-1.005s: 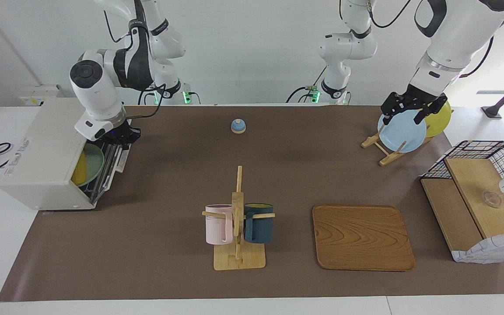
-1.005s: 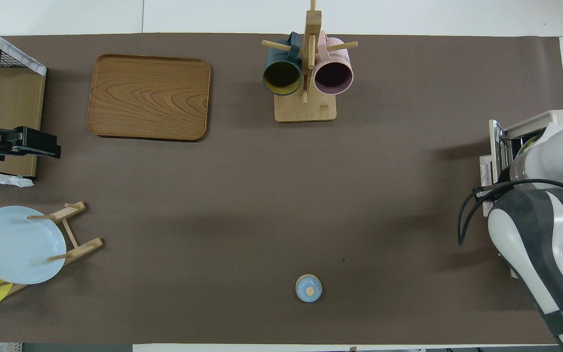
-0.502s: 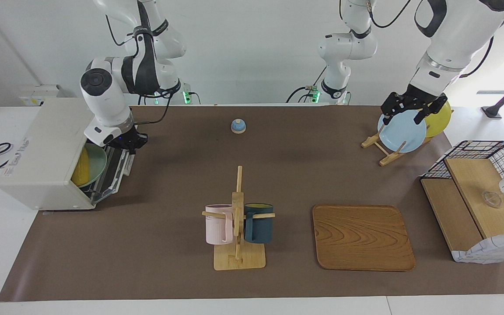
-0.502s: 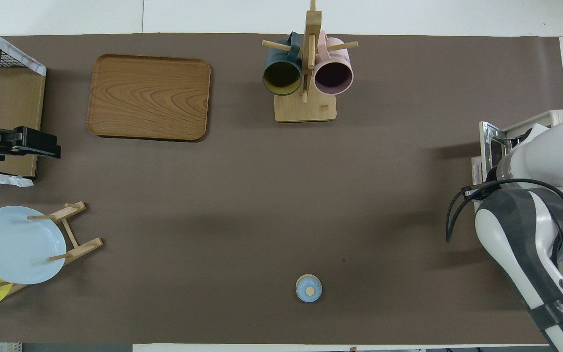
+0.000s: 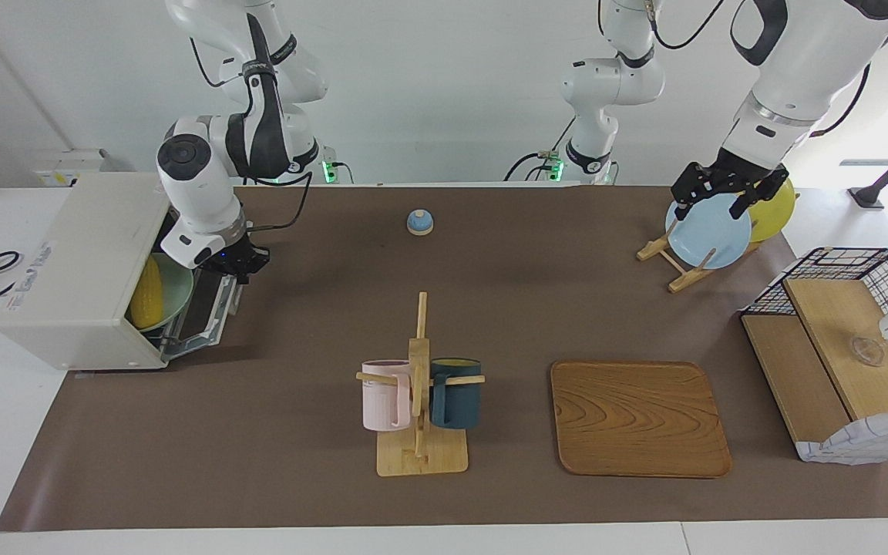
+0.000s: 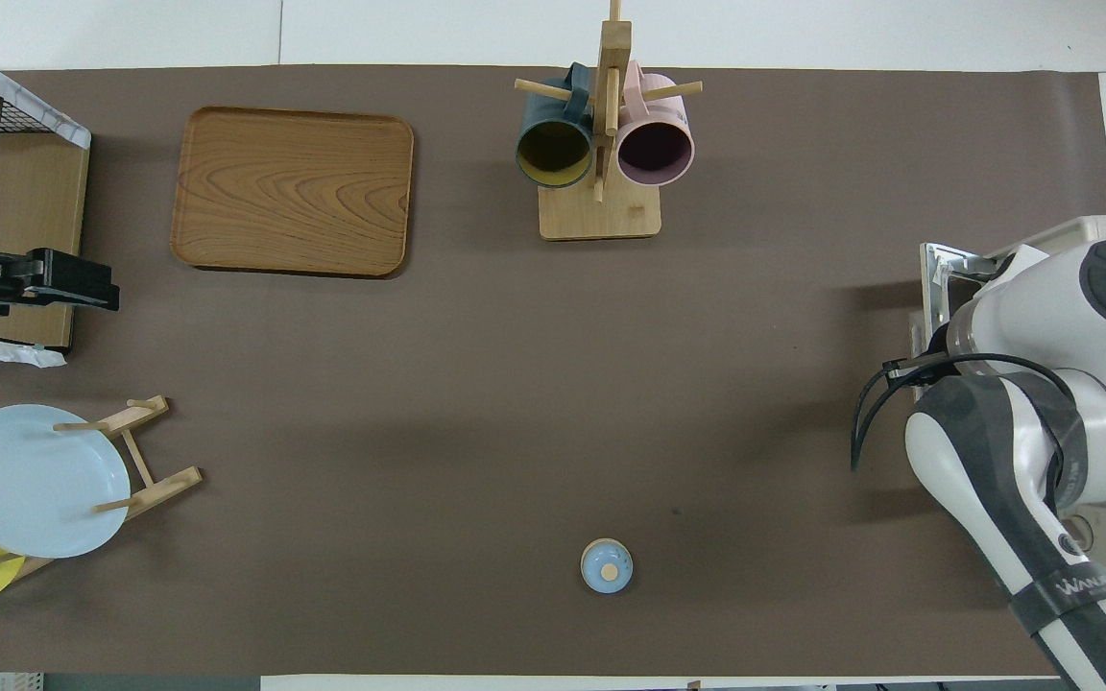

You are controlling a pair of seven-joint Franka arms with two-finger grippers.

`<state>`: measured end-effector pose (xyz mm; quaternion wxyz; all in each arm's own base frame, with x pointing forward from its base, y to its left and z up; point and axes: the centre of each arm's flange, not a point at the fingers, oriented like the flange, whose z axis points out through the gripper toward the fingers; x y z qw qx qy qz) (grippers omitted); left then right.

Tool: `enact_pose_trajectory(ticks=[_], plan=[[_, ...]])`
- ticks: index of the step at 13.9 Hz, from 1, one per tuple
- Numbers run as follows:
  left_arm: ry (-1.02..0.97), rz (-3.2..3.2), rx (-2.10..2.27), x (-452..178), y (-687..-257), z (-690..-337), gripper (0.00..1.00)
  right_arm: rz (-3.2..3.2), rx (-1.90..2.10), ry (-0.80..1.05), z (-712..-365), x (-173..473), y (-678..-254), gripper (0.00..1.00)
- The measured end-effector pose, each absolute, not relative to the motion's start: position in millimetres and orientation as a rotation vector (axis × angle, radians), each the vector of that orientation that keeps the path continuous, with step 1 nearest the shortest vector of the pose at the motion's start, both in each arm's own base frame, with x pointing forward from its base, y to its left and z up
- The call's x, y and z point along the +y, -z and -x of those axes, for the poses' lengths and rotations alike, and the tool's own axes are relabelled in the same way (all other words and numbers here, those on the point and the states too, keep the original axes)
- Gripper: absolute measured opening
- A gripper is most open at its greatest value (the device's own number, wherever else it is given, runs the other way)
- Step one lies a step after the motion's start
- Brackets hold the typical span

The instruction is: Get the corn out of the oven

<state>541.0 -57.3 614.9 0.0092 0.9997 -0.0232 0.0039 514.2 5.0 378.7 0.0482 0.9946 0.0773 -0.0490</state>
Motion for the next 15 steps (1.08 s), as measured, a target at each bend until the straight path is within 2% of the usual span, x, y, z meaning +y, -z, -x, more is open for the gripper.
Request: enact_pose_trajectory(ticks=[15], plan=[[-0.014,-3.122,-0.070,-57,-615,-541,1.00,-3.040,0.245,0.084,-510,19,-341,0.01]])
